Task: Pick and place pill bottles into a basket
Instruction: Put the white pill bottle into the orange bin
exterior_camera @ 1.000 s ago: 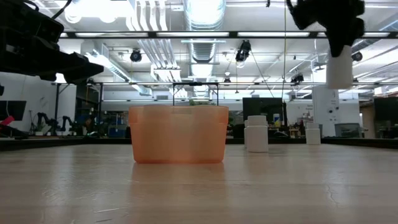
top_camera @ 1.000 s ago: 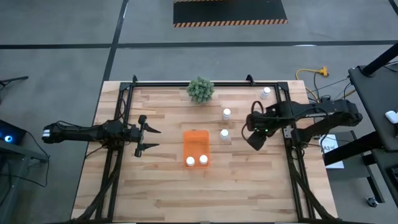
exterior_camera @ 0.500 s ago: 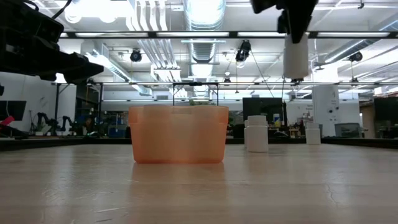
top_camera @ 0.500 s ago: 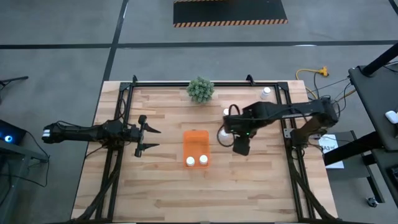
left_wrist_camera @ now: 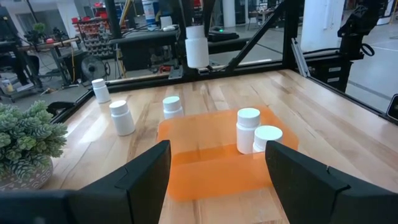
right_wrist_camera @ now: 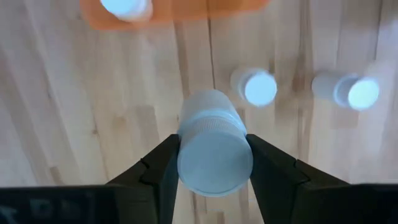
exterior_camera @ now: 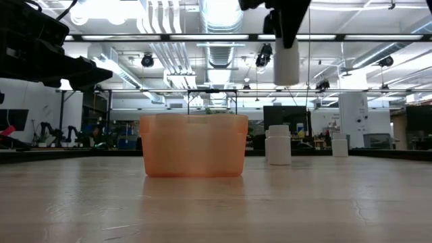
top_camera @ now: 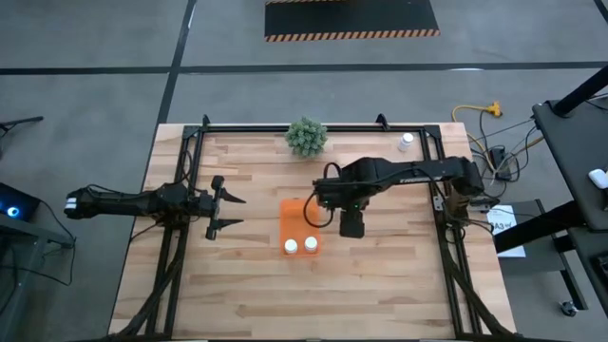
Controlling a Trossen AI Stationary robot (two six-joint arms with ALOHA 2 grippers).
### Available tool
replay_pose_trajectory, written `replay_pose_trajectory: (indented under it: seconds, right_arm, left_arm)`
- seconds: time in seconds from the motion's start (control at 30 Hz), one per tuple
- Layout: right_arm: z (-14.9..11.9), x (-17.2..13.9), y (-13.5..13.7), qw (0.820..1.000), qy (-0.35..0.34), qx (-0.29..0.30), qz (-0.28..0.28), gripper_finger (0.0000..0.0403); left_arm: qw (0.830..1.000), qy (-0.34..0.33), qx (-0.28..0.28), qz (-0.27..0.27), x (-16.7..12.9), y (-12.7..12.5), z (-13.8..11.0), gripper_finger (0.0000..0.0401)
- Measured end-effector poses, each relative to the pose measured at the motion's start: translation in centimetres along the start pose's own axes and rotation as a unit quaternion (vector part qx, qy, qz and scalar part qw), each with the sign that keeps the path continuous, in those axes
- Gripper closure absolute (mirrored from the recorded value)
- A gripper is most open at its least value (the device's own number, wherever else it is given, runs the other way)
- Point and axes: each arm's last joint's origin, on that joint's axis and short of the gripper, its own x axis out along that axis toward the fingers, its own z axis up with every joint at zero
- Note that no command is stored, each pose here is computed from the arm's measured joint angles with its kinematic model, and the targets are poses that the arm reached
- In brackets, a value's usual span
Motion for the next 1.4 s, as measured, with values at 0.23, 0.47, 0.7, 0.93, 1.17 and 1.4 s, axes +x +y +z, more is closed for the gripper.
replay_pose_trajectory:
  seconds: [0.23,0.47,0.7,0.93,1.17,1.4]
  right_arm:
    - [1.5,-1.0,-0.7,1.0,-0.012,0.008,0.001,0.0254]
    - [3.4,-0.3,-1.4,1.0,-0.01,-0.013,0.013,0.0254]
    - [5.3,0.8,-2.0,1.0,-0.011,-0.02,0.02,0.0254]
    - [6.8,2.0,-2.0,0.999,-0.008,-0.03,0.022,0.0254]
    - [7.7,2.8,-1.8,0.999,-0.008,-0.03,0.022,0.0254]
    - [8.6,4.3,-1.7,0.999,0.001,-0.03,0.021,0.0254]
  left_arm:
    - [1.0,0.003,0.0,0.0,0.0,0.0,0.0,0.0157]
    - [1.0,0.003,0.0,0.0,0.0,0.0,0.0,0.0157]
    - [1.0,0.003,0.0,0.0,0.0,0.0,-0.1,0.0156]
    - [1.0,0.003,0.0,0.0,0.0,0.0,-0.1,0.0157]
    - [1.0,0.003,0.0,0.0,0.0,0.0,-0.1,0.0157]
    - [1.0,0.002,0.0,0.0,0.0,0.0,0.0,0.0157]
